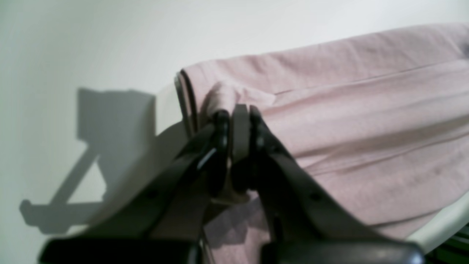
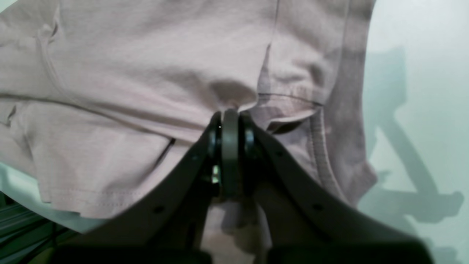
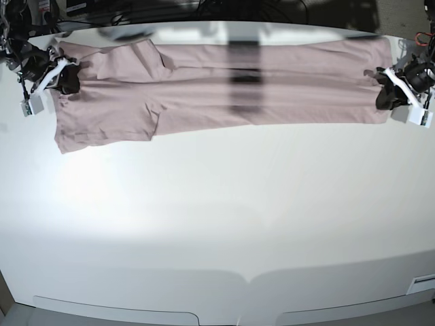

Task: Fold the T-shirt properly
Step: 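Fold the hem half over onto the collar half with both grippers, then release and regrasp the folded strip ends with both grippers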

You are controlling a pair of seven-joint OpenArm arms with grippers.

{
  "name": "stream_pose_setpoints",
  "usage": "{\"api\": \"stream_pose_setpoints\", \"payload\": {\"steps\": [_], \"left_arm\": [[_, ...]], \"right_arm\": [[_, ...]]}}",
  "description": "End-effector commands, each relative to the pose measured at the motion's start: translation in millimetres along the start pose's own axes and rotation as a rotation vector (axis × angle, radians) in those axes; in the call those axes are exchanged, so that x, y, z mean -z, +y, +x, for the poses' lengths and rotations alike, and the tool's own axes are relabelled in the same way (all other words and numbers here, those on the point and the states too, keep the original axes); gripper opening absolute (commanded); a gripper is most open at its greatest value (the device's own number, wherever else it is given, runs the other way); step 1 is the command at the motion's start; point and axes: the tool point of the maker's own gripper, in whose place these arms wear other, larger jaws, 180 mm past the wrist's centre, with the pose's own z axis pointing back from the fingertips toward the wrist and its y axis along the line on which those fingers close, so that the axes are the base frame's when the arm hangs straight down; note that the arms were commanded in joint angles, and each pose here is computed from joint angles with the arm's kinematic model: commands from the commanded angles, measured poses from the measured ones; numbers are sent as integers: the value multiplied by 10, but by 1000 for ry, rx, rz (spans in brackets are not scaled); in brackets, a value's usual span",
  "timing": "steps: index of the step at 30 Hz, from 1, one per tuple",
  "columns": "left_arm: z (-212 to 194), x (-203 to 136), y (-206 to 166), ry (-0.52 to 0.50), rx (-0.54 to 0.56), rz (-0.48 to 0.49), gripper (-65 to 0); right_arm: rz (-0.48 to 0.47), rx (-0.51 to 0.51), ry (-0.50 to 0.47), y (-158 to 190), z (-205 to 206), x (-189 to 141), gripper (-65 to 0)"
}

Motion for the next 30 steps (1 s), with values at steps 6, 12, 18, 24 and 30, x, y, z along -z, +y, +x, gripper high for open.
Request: {"api": "stream_pose_setpoints", "payload": {"steps": [6,12,18,24,30], "left_arm": [[109,-52,90,-8,44,24,-334],[1,-58,102,54,44,27,-274],[144,-143,156,16,-18,8,-274],[367,-353,374,-52,-99,35,-274],[395,-466,390,-61,-141,6,-274]], "right_arm": [[-17,-23,-29,-65,134,-58,-385],[-7,-22,-47,-86,228,-95,-344],[20,-23,-81,-46,372,-141,-344],[66,-98,-147,233,630,-184,-344],[110,-108,-205,522,718,-173,-344]]}}
